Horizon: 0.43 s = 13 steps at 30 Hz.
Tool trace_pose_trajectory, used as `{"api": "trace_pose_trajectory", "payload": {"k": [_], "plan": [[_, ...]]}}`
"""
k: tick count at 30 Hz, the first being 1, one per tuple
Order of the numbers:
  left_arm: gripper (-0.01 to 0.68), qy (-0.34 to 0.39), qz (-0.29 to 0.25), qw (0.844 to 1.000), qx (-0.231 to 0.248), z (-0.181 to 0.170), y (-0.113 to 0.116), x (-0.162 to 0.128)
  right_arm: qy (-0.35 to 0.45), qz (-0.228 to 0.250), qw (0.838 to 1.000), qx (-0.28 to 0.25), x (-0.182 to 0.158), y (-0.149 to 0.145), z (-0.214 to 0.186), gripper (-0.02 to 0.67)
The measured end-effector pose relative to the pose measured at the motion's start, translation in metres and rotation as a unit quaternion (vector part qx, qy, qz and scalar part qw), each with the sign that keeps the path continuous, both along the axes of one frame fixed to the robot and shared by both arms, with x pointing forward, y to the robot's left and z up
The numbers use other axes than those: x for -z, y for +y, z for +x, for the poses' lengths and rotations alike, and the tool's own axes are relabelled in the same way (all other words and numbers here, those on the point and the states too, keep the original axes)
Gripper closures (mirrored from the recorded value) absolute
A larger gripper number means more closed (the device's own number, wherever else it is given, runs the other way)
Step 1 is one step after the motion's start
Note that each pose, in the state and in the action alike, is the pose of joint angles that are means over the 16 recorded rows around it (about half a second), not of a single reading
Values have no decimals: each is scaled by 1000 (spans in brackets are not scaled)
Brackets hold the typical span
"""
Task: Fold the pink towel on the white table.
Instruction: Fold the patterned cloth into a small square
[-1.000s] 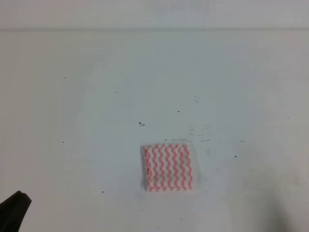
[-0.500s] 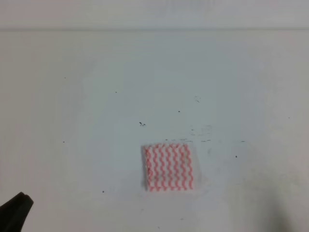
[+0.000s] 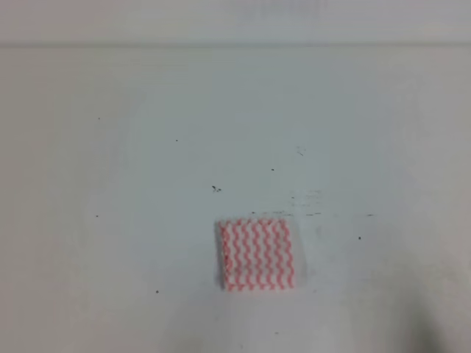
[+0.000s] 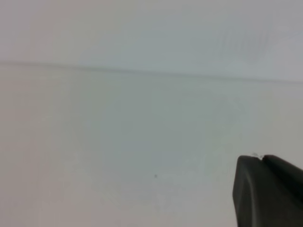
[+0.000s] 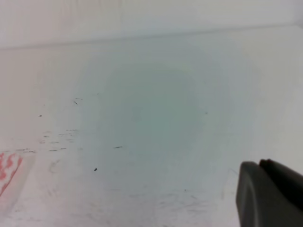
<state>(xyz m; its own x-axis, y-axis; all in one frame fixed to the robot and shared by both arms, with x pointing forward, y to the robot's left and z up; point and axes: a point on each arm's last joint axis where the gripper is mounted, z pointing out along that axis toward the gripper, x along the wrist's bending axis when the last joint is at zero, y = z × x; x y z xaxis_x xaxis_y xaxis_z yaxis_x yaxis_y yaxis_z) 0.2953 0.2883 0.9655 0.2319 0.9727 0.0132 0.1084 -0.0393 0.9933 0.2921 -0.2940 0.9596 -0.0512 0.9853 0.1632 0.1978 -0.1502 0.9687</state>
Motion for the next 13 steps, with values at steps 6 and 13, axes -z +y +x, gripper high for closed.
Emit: {"api": "trace_pose_trajectory", "payload": {"k": [6, 13], "plan": [[676, 22, 14, 999, -36, -2, 5, 6, 0, 0, 1000, 0, 0, 0, 0, 667], [676, 41, 21, 998, -50, -3, 7, 9, 0, 0, 1000, 0, 0, 0, 0, 667]]}}
